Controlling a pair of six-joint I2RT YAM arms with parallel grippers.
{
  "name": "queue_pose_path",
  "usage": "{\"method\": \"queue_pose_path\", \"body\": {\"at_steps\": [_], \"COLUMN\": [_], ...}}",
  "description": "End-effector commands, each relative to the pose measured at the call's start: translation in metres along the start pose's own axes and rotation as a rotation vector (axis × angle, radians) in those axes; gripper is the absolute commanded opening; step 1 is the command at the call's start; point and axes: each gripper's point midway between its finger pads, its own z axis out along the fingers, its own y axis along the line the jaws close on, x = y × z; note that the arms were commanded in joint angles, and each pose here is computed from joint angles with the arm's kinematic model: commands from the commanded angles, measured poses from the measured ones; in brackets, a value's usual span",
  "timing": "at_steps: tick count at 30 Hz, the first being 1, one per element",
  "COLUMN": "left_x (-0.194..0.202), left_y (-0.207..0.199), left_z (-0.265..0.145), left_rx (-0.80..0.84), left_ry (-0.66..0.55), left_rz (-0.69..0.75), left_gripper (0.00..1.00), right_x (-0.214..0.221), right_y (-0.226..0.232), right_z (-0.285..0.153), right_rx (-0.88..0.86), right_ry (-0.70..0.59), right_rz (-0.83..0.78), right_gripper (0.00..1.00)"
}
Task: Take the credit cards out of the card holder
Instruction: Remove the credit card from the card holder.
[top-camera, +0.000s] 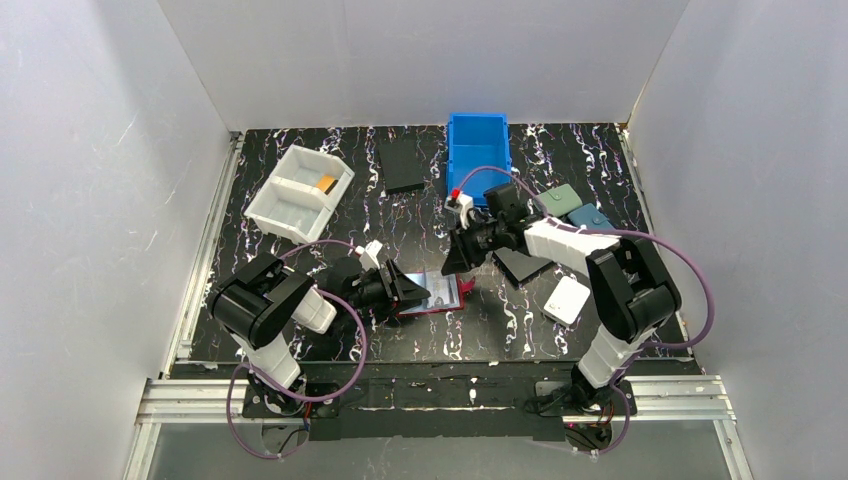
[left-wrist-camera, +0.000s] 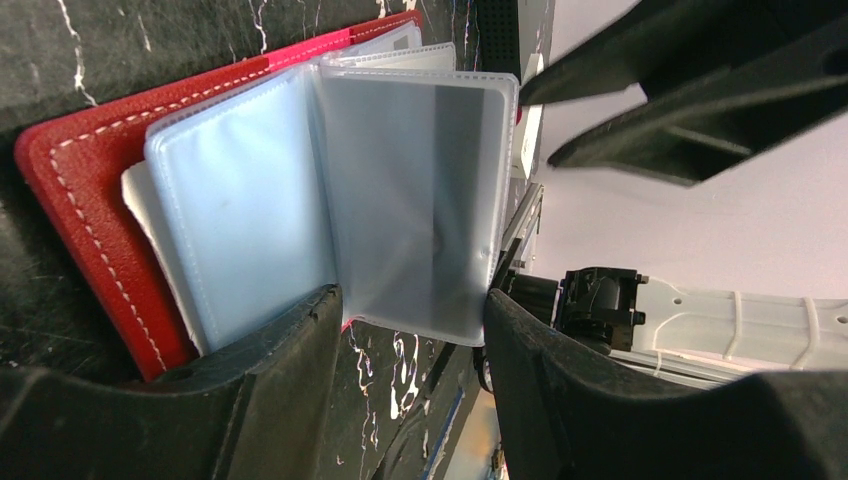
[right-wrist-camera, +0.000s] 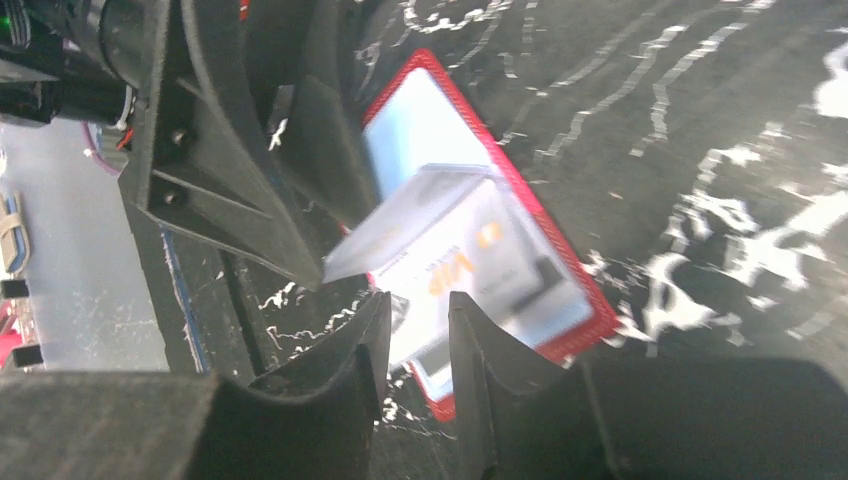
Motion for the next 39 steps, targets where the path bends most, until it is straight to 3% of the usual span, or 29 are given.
{"method": "queue_pose_path", "body": {"at_steps": [1, 8, 21, 35, 39], "left_x": [0.012, 0.011, 0.007, -0.01, -0.011], "left_y": [0.028, 0.02, 0.011, 0.019, 0.019], "left_z": [-0.008, -0.011, -0.012, -0.022, -0.018], "left_rx": [-0.097, -0.064, -0.019, -0.04, -0.043], "left_ry": [0.018, 0.018, 0.005, -0.03, -0.017], "left_rz": [-0.032, -0.009, -0.001, -0.038, -0.04], "left_gripper": [0.53, 0.59, 0.61, 0.48, 0.4], "right_x": [0.0, 0.029, 0.034, 0.043, 0.041], "right_y": [0.018, 0.012, 0.025, 0.0, -0.002], "right_z": [0.023, 0.053, 0.06, 0.057, 0.055], "right_rx": [-0.028, 0.003, -0.074, 0.004, 0.004], "right_ry": [0.022, 0.118, 0.118, 0.156, 0.154], "right_rz": [-0.03, 0.024, 0.054, 0.095, 0.096], "right_gripper": [0.35, 0.22, 0.23, 0.24, 0.24]}}
